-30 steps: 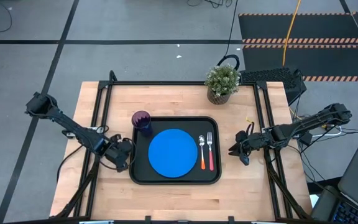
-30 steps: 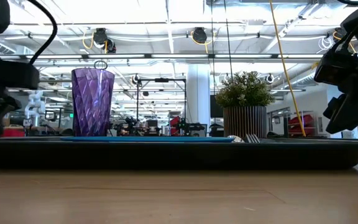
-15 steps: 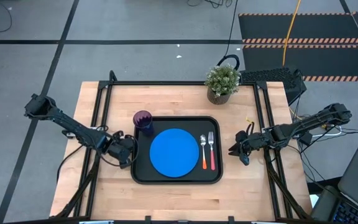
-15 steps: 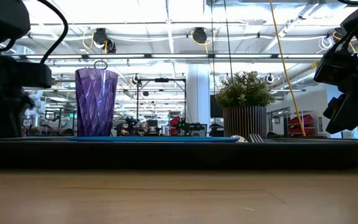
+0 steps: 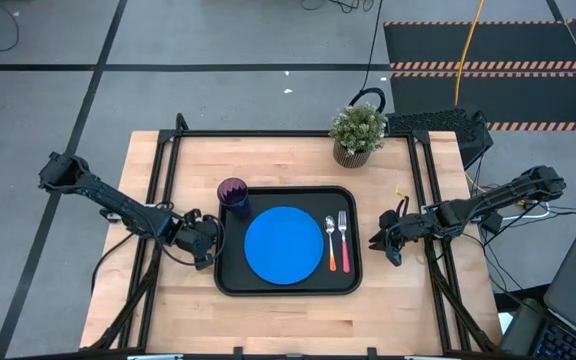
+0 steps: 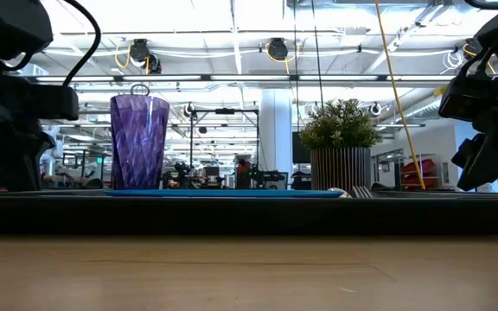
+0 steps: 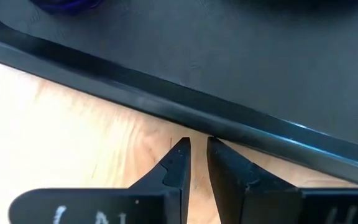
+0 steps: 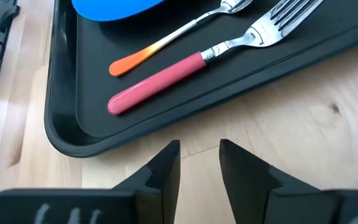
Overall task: Pick and place plate/cup/fork/spoon on tray
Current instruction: Adjust the black serving tray, then return to Home Position
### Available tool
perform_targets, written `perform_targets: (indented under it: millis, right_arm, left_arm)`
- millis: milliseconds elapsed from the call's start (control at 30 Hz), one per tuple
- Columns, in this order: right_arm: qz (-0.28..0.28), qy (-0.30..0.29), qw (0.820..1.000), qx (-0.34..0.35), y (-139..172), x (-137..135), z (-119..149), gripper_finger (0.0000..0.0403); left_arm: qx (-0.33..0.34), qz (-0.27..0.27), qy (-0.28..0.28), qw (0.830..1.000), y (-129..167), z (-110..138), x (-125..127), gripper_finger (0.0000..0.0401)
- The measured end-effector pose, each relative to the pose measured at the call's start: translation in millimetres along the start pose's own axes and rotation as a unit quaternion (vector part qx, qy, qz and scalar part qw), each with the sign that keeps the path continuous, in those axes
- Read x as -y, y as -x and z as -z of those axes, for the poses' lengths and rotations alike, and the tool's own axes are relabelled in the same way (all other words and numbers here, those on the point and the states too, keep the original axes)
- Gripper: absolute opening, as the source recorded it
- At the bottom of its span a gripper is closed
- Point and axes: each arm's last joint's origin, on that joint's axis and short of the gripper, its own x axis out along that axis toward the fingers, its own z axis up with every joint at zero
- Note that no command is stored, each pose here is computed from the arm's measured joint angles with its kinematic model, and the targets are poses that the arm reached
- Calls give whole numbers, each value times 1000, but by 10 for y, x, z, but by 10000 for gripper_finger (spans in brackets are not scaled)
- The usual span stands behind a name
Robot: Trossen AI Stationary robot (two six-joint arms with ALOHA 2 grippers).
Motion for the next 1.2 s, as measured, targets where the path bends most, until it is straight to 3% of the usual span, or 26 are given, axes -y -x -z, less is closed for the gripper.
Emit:
perform_targets:
  millis: [200, 533, 667, 900, 1200]
  right_arm:
    - [-29, 5, 1000, -8, 25, -28, -13, 107]
    - [-58, 45, 995, 64, 180, -142, -185, 107]
    - [-56, 49, 994, 80, 211, -140, -194, 107]
    - [-66, 47, 992, 94, 256, -142, -199, 107]
    - [-58, 35, 994, 80, 273, -111, -162, 107]
  left_arm:
    - [-12, 12, -2, 1000, 10, 0, 10, 55]
    - [-25, -8, -37, 999, 152, -100, 47, 55]
    - [25, -28, -47, 998, 236, -108, 40, 55]
    - [112, -2, -51, 992, 511, -67, 34, 55]
    - [264, -7, -46, 963, 866, 7, -52, 55]
